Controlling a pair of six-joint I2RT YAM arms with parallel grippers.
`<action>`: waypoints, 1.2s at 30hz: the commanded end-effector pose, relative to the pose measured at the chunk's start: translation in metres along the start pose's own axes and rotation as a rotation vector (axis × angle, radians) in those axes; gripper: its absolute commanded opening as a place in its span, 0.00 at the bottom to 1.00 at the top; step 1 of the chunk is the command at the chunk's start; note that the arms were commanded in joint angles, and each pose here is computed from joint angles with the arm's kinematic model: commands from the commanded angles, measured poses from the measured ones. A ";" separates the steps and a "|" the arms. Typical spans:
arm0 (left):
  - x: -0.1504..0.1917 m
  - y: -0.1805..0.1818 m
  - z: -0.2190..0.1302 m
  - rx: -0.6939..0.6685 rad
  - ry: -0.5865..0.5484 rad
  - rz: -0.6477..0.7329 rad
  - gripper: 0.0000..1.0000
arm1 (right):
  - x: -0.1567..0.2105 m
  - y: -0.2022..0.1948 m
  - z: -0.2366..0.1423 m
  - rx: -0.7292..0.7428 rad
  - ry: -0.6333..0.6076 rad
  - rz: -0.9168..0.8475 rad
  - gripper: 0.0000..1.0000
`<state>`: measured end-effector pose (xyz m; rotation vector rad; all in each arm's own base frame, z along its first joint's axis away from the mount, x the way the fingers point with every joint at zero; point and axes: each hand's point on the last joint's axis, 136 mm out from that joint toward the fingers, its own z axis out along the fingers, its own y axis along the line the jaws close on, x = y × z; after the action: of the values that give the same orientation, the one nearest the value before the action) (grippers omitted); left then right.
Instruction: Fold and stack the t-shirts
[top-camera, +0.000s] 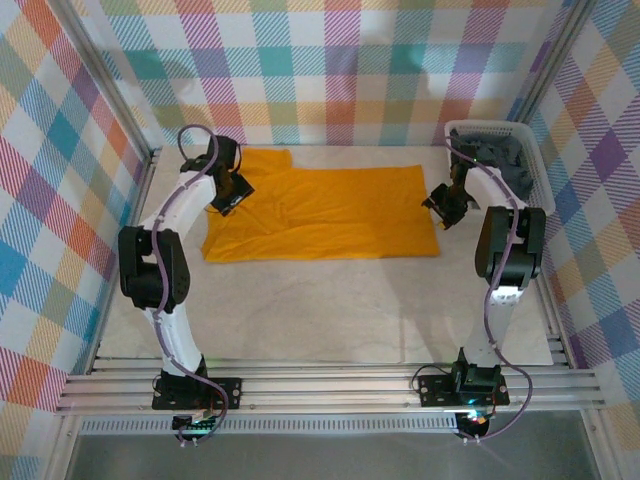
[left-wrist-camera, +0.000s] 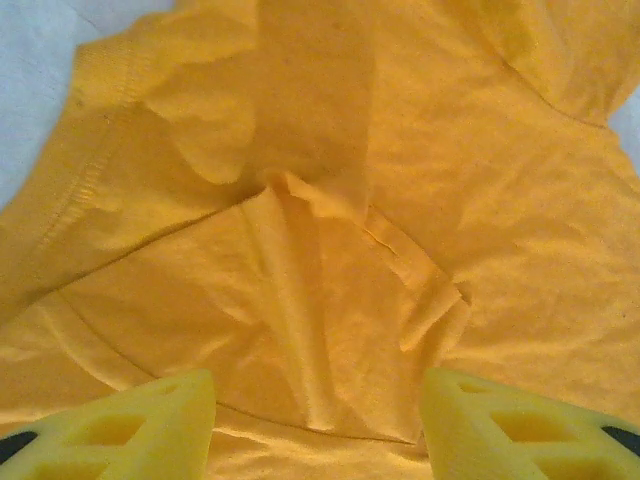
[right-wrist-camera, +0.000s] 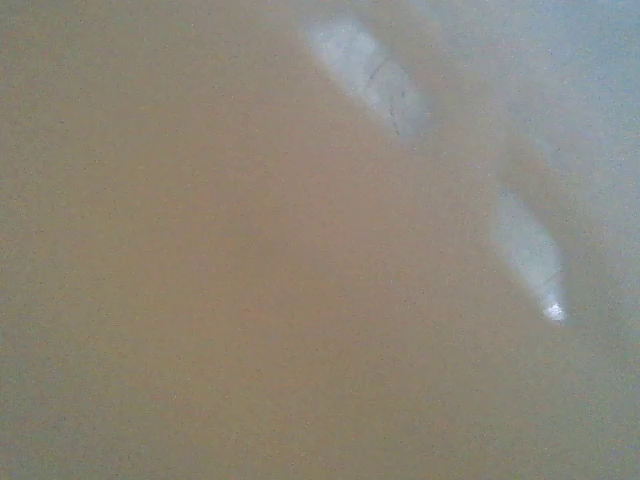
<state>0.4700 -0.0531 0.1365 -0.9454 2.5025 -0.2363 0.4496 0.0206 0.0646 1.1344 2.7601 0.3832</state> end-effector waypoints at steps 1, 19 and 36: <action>-0.002 0.033 -0.026 -0.037 -0.035 -0.058 0.56 | 0.016 -0.004 -0.033 -0.020 -0.022 -0.067 0.52; 0.056 0.115 0.056 -0.256 0.130 -0.209 0.17 | 0.073 -0.019 0.034 0.052 0.072 -0.176 0.29; 0.163 0.227 -0.007 -0.436 0.216 -0.290 0.17 | 0.186 -0.128 0.015 0.199 0.270 -0.112 0.32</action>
<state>0.2757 -0.0030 0.0180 -1.4533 2.5989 -0.0257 0.2829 0.0647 0.0157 0.9348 3.0431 0.3083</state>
